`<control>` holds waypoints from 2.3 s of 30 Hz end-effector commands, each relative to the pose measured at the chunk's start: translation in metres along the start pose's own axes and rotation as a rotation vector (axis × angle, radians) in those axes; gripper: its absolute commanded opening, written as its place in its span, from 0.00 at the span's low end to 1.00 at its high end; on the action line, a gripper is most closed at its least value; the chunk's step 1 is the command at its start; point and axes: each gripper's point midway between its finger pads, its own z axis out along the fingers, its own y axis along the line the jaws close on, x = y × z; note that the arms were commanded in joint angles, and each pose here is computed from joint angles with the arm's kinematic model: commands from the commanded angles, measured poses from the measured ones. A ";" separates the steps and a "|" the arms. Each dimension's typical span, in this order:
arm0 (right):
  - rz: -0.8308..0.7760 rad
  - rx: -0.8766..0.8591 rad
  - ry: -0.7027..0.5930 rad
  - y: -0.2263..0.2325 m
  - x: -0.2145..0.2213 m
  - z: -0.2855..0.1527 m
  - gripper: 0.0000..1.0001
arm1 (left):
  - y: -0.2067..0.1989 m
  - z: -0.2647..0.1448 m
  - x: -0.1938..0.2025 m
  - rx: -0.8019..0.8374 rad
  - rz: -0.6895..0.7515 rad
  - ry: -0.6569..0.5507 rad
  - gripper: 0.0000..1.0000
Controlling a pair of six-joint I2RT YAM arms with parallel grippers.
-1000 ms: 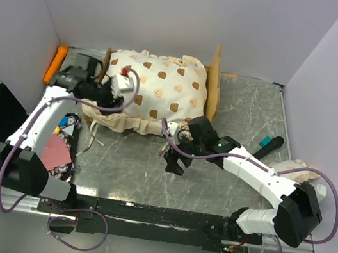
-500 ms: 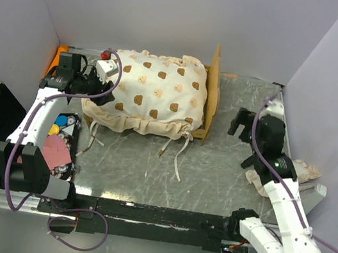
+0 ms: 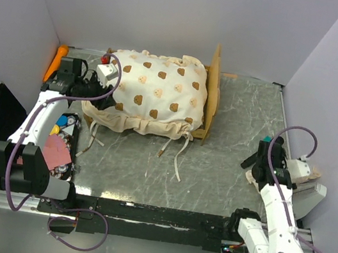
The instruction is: Set up the pet bed
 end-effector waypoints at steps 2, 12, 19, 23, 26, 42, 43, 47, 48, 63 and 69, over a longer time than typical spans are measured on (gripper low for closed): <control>0.175 0.342 -0.070 -0.057 0.004 0.019 0.99 | -0.017 -0.014 -0.027 0.075 0.055 -0.081 0.57; 0.139 0.288 0.048 -0.041 0.022 0.062 0.99 | -0.027 -0.020 -0.030 0.105 0.092 -0.099 0.56; 0.138 0.165 0.046 -0.035 0.022 0.072 0.44 | -0.027 -0.018 -0.028 0.112 0.087 -0.089 0.55; 0.100 0.091 -0.017 -0.029 0.003 0.064 0.03 | -0.028 -0.019 -0.027 0.122 0.090 -0.088 0.55; -0.019 -0.125 -0.063 0.008 -0.019 0.051 0.00 | -0.027 -0.017 -0.026 0.118 0.086 -0.083 0.54; -0.630 -1.257 -0.441 0.188 -0.070 -0.169 0.00 | -0.020 -0.012 -0.018 0.097 0.073 -0.056 0.54; -0.640 -1.322 -0.494 0.195 -0.077 -0.190 0.00 | -0.020 -0.012 -0.019 0.097 0.072 -0.056 0.54; -0.629 -1.519 -0.565 0.213 -0.090 -0.247 0.00 | -0.018 -0.011 -0.017 0.088 0.067 -0.051 0.55; -0.616 -1.528 -0.560 0.218 -0.094 -0.255 0.00 | -0.017 -0.010 -0.016 0.089 0.066 -0.049 0.55; -0.318 -1.246 -0.106 0.357 -0.060 -0.279 0.00 | -0.010 -0.011 -0.013 0.049 0.059 -0.032 0.56; -0.316 -1.134 -0.070 0.389 -0.025 -0.241 0.00 | -0.007 -0.010 -0.011 0.037 0.060 -0.025 0.56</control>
